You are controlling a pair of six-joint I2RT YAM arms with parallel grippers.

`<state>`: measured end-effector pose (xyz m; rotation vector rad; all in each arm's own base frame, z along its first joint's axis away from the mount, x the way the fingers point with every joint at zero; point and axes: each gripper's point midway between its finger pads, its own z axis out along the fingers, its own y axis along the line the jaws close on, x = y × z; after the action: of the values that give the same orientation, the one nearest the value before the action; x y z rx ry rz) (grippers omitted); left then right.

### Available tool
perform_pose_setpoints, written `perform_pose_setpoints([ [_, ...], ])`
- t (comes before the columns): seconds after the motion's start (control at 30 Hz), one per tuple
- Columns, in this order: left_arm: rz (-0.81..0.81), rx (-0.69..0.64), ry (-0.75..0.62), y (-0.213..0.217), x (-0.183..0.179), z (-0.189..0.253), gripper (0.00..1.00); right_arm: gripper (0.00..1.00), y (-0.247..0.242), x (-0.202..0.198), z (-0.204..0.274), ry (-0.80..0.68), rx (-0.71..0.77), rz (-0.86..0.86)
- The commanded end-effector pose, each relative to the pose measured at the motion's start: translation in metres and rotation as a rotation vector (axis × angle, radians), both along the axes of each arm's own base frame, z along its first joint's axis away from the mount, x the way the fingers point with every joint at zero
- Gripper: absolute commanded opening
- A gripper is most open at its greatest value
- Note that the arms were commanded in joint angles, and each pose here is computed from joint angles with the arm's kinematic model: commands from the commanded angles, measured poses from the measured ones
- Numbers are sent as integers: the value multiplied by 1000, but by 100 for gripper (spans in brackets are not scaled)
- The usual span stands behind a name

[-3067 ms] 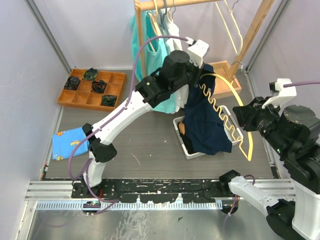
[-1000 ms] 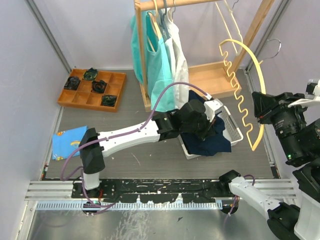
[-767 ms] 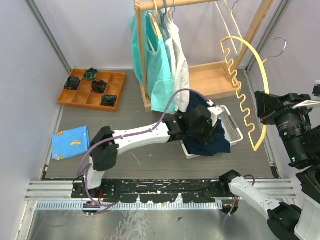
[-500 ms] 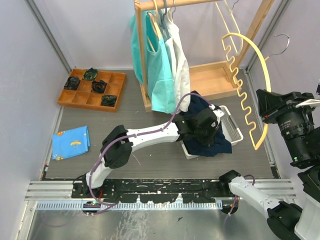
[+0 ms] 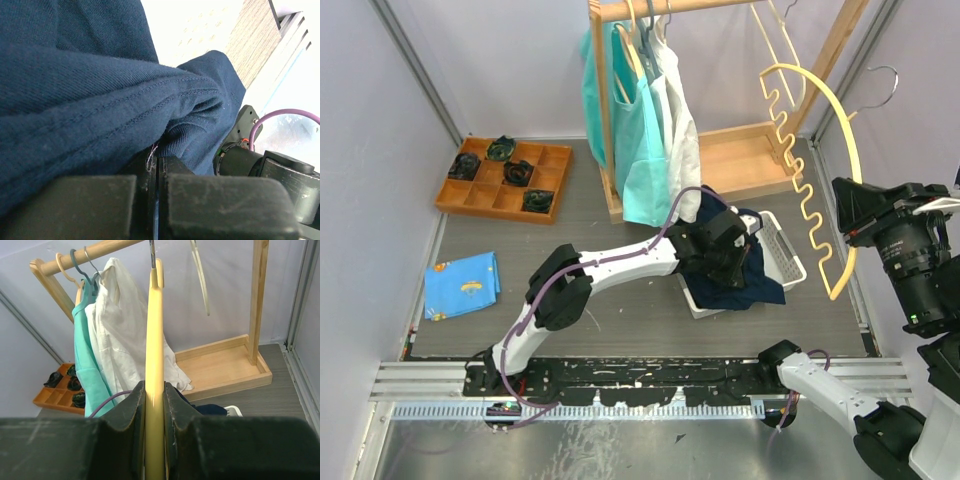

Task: Remove the t-shirt from the hanger
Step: Place the T-shirt in the bin.

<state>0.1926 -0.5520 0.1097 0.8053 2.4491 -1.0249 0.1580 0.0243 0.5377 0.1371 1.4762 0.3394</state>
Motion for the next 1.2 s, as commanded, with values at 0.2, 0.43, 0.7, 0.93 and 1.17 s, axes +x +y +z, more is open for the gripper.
perform_pose_setpoints([
  [0.2, -48, -53, -78, 5, -3, 52, 38, 1, 10, 10, 21, -71, 26, 26],
  [0.43, -78, -87, -265, 7, -8, 125, 64, 1, 13, 16, 19, -74, 20, 29],
  [0.7, -48, -124, -399, 22, -12, 197, 68, 1, 11, 19, 15, -74, 15, 9],
  [0.93, 118, -101, -572, 73, 14, 243, 72, 1, 15, 25, 3, -40, 1, 16],
  [1.17, 246, -107, -664, 118, 24, 282, 79, 1, 29, 43, -6, 7, -24, 44],
])
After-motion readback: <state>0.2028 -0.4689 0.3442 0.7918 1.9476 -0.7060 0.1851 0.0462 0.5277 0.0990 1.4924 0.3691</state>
